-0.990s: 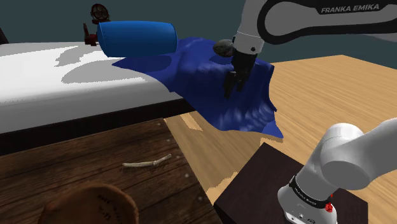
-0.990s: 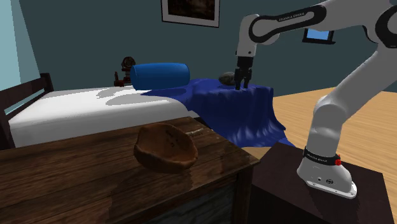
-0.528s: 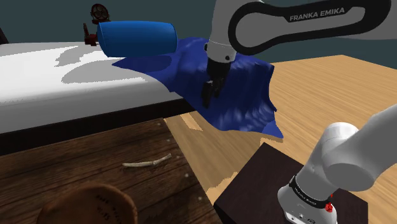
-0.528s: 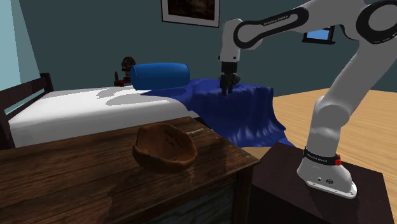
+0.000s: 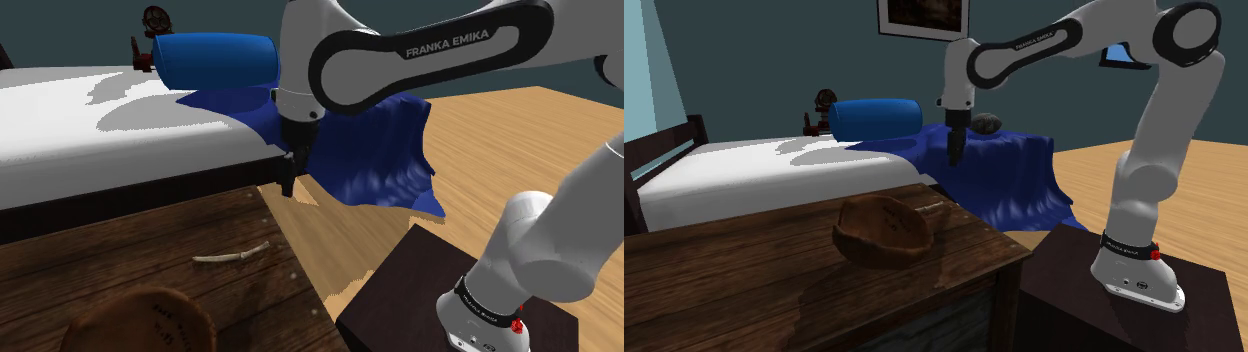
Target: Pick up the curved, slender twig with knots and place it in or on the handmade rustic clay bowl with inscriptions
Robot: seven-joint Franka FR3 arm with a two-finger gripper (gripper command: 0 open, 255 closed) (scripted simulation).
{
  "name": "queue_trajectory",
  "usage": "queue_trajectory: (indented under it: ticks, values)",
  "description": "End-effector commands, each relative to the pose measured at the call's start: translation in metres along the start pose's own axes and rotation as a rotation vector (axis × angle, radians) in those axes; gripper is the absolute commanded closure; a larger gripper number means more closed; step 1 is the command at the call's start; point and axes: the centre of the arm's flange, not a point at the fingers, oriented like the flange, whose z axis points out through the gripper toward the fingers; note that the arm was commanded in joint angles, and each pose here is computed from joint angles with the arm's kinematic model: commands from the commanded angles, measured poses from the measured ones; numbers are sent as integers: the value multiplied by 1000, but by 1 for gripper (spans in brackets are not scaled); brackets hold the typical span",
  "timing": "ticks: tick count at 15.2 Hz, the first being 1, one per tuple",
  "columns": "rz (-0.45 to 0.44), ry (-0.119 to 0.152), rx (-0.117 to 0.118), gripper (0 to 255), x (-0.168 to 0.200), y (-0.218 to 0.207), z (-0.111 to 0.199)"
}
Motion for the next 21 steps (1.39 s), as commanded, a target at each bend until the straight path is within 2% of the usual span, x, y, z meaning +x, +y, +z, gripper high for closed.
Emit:
queue_trajectory:
  ticks: [1, 12, 21]
  values:
    - [-56, -5, 0, 0, 12, -21, 8]
    - [-354, -34, -1, 0, 64, -151, 55]
    - [-366, -36, -2, 0, 64, -156, 97]
